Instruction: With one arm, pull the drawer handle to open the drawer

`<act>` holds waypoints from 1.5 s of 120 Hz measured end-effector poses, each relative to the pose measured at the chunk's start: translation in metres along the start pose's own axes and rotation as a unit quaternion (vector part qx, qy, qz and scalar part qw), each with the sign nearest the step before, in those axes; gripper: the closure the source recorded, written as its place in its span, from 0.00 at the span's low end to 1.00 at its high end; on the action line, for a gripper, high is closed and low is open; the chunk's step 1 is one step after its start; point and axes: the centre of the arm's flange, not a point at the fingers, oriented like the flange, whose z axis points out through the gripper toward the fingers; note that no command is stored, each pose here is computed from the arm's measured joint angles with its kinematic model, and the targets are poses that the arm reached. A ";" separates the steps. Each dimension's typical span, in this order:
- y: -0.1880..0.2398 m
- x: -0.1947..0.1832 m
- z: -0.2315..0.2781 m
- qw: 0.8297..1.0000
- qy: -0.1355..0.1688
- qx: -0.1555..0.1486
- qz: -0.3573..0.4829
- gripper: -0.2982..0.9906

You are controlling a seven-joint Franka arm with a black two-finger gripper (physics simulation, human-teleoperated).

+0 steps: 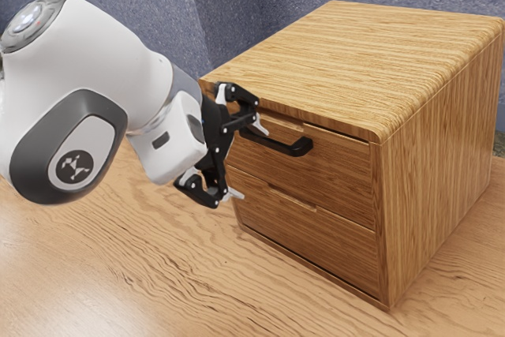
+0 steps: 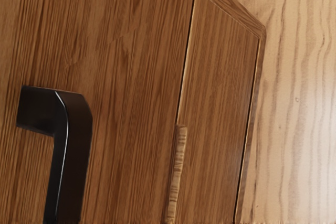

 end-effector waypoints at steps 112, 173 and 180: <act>-0.001 -0.009 0.029 1.000 -0.003 -0.023 0.006 0.23; 0.003 -0.008 0.010 1.000 -0.005 -0.007 -0.002 0.48; 0.005 -0.008 0.007 1.000 -0.006 -0.005 -0.004 0.53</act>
